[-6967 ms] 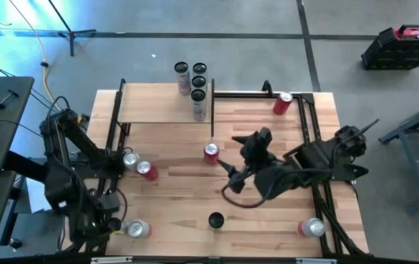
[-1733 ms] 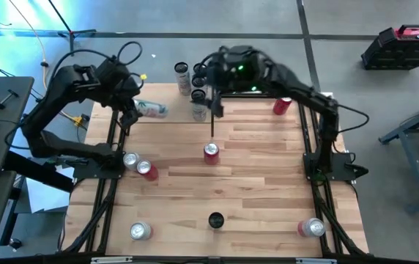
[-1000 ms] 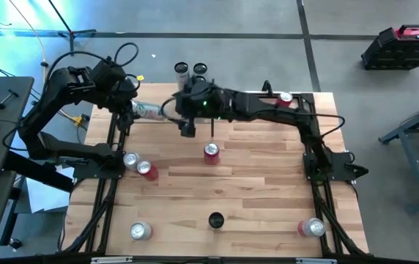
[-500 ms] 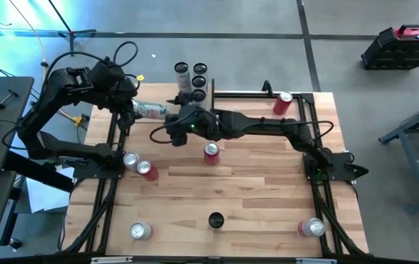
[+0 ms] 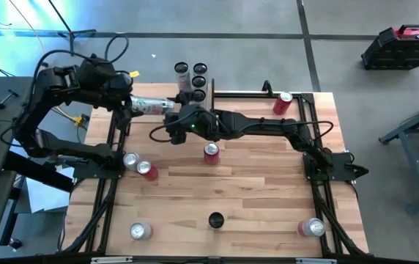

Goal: Place canned beverage on shelf
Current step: Put the left pink soda can on the shelf aligned with the other pink soda can

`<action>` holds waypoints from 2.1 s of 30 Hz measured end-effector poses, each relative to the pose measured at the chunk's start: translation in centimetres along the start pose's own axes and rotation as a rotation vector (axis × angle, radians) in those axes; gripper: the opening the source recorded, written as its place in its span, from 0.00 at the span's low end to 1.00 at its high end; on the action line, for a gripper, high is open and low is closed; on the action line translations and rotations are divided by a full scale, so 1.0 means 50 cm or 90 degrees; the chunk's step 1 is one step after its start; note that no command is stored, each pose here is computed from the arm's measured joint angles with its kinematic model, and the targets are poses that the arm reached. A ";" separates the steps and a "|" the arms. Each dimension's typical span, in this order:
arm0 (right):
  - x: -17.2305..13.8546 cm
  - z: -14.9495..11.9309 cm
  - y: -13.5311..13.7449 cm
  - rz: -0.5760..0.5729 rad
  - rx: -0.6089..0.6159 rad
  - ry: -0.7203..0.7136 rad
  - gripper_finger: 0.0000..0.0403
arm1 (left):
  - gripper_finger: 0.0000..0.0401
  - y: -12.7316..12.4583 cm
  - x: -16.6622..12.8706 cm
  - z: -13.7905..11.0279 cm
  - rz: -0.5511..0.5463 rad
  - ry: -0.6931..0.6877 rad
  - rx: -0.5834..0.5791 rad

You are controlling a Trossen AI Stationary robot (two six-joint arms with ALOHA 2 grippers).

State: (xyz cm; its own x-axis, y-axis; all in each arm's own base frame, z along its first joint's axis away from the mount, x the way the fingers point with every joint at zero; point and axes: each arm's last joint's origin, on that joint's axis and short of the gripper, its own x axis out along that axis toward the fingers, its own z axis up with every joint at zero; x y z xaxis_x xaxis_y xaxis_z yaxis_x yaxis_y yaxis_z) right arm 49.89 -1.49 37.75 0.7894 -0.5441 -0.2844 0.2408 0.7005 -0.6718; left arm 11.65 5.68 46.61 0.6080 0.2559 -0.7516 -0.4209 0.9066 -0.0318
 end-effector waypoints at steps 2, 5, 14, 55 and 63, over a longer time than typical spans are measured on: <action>0.001 -0.001 -0.002 -0.010 -0.011 0.006 0.90 | 0.60 -0.003 -0.008 0.002 -0.004 -0.010 -0.007; 0.007 0.004 -0.004 -0.038 -0.013 -0.008 0.90 | 0.60 -0.006 -0.022 0.006 -0.009 -0.032 -0.019; 0.017 0.014 -0.008 -0.118 -0.041 -0.017 0.88 | 0.60 -0.008 -0.045 0.008 -0.015 -0.063 -0.068; -0.020 0.064 -0.072 -0.314 0.217 -0.142 0.62 | 0.77 -0.008 -0.113 0.079 0.030 -0.541 0.036; -0.021 0.062 -0.073 -0.330 0.256 -0.130 0.62 | 0.77 -0.008 -0.073 0.103 0.016 -0.585 0.044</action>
State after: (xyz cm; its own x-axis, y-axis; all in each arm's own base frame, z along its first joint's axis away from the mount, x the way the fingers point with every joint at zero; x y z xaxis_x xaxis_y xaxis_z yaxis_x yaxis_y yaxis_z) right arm 49.94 -2.03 42.60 0.5962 -0.7854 0.1665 0.7762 0.5108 -0.3697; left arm 13.06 6.09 52.76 0.9072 0.4151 0.0681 -0.4182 0.9075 0.0388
